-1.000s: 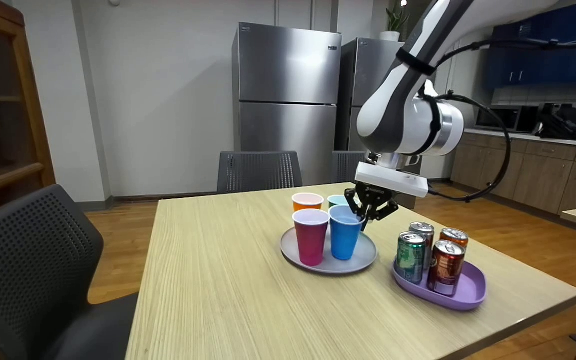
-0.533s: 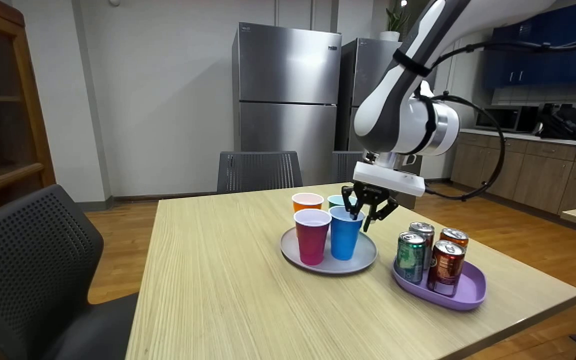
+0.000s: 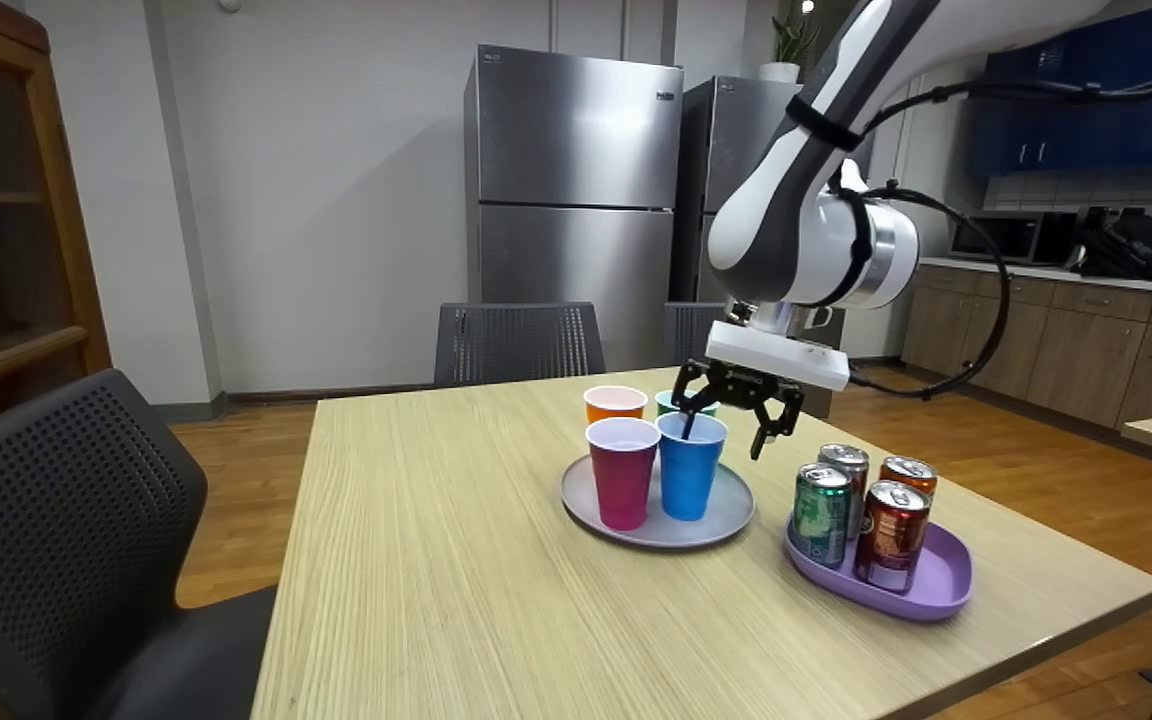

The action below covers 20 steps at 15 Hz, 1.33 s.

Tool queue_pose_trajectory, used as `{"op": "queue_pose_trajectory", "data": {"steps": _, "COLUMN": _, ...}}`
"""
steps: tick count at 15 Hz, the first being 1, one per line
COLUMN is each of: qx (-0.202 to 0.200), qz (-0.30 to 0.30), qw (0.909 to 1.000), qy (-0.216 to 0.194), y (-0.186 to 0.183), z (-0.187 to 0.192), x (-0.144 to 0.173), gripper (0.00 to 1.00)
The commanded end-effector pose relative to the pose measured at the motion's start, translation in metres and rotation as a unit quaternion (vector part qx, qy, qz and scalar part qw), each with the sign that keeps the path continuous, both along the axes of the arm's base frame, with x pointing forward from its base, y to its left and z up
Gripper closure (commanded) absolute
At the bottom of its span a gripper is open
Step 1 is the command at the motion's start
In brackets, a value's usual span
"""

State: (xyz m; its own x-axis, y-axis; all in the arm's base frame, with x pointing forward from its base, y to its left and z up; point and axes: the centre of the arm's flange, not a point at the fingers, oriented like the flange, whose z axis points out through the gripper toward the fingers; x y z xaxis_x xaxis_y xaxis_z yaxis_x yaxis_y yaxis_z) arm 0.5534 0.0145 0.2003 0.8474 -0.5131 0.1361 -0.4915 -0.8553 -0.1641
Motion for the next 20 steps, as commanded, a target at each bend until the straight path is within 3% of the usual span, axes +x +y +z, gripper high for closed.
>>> {"op": "queue_pose_trajectory", "data": {"steps": 1, "qx": 0.005, "qz": 0.005, "qw": 0.9999, "qy": -0.007, "y": -0.001, "z": 0.017, "x": -0.009, "gripper": 0.0}}
{"op": "queue_pose_trajectory", "data": {"steps": 9, "qx": -0.006, "qz": -0.003, "qw": 0.9996, "qy": -0.029, "y": 0.0, "z": 0.045, "x": -0.05, "gripper": 0.0}}
{"op": "queue_pose_trajectory", "data": {"steps": 20, "qx": -0.041, "qz": 0.029, "qw": 0.9965, "qy": -0.067, "y": 0.03, "z": 0.087, "x": -0.142, "gripper": 0.0}}
